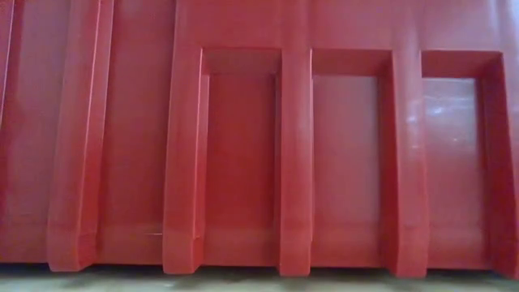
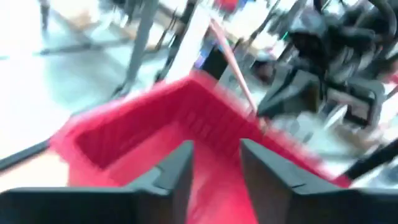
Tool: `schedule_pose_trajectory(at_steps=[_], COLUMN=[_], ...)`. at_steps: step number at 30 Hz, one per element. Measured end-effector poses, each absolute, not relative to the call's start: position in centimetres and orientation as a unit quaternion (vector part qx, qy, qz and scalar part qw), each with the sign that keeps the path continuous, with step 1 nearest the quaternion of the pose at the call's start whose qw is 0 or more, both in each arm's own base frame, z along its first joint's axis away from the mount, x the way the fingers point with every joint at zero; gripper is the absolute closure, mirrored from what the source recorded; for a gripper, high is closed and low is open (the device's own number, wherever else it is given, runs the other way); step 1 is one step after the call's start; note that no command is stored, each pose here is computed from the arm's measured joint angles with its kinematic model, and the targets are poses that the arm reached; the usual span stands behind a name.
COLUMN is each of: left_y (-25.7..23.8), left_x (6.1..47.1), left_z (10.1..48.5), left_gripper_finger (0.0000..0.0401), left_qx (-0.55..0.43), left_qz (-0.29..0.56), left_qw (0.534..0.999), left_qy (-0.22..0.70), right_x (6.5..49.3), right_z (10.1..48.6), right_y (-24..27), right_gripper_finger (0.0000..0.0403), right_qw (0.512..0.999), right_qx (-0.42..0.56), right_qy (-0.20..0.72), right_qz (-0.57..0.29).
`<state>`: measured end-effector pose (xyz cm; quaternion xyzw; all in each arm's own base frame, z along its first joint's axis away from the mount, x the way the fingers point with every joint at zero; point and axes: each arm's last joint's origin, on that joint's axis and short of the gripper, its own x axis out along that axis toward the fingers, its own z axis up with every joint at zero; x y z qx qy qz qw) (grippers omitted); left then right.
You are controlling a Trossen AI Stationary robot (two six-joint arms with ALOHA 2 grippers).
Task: Sort blocks
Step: Remove the brown pencil from the bin
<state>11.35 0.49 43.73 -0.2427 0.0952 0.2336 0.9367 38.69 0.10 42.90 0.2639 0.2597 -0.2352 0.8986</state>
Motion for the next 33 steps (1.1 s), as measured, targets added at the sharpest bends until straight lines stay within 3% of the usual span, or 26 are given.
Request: schedule_pose_trajectory(at_steps=[7,12,18,28,31,33], left_y=[0.4,0.7,1.0,1.6,1.5,1.5], left_x=[14.7,15.4,17.5,20.5,20.5,20.4], left_z=[48.0,48.9,48.5,47.9,47.9,47.9], left_gripper_finger=[0.0166,0.0134,0.0132,0.0135,0.0168,0.0218], left_qx=[-0.252,-0.254,-0.281,-0.307,-0.309,-0.304], left_qz=[0.086,0.062,0.05,0.005,0.0,-0.003], left_qw=[0.959,0.954,0.948,0.942,0.942,0.944], left_qy=[-0.098,-0.145,-0.141,-0.131,-0.131,-0.126], right_x=[38.8,38.8,39.2,39.9,39.9,39.9], right_z=[48.1,49.5,49.2,48.0,47.9,48.0], right_y=[1.1,1.5,3.0,4.3,4.2,4.2], right_gripper_finger=[0.0402,0.0402,0.0403,0.0403,0.0403,0.0403], right_qw=[0.948,0.954,0.954,0.954,0.954,0.954], right_qx=[0.263,0.276,0.289,0.288,0.287,0.287], right_qy=[0.056,0.014,0.028,0.057,0.059,0.057], right_qz=[-0.172,-0.117,-0.069,-0.063,-0.067,-0.068])
